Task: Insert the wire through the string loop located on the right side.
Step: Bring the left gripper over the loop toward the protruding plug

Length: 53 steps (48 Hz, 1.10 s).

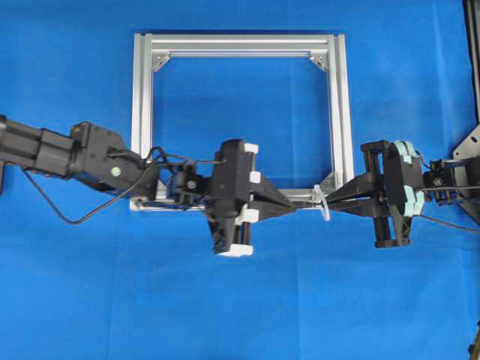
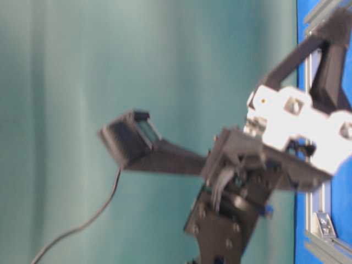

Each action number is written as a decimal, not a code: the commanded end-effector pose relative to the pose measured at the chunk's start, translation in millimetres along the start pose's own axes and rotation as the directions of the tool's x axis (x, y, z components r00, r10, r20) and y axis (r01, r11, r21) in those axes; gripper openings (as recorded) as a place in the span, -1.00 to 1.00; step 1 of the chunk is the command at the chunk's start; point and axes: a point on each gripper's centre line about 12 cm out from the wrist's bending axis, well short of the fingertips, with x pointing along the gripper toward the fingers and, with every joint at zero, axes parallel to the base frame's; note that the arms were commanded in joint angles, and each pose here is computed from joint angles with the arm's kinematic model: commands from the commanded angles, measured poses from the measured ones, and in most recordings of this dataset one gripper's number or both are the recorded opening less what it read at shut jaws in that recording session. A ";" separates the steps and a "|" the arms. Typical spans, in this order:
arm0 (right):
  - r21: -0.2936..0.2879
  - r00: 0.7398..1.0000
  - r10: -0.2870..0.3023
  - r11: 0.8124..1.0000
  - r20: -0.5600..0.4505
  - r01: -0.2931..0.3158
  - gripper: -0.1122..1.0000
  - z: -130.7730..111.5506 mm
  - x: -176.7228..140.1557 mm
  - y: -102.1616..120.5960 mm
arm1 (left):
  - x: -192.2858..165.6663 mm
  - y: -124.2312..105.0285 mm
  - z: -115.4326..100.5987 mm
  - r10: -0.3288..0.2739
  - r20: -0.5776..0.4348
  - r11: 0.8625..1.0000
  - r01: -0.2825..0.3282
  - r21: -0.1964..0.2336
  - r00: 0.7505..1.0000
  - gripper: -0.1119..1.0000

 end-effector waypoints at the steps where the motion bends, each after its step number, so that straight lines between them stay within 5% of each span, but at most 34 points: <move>1: 0.001 1.000 0.005 1.000 0.028 -0.005 -0.87 8.4 2.4 1.9 | 2.9 1.9 20.8 0.002 0.048 1.000 -0.002 0.000 0.999 -0.80; 22: 0.001 1.000 0.005 1.000 0.027 -0.005 -0.87 8.2 2.4 1.9 | 4.3 0.4 18.0 -0.001 0.038 1.000 0.001 0.003 0.999 -0.76; 39: 0.001 1.000 0.005 1.000 0.025 -0.005 -0.87 7.8 2.0 1.8 | 5.2 -0.4 19.8 -0.002 0.044 1.000 0.002 -0.003 0.999 0.79; 53: 0.001 1.000 0.005 1.000 0.025 -0.005 -0.87 8.0 2.4 1.9 | 17.4 2.6 5.1 0.004 0.019 1.000 -0.004 -0.002 1.000 0.78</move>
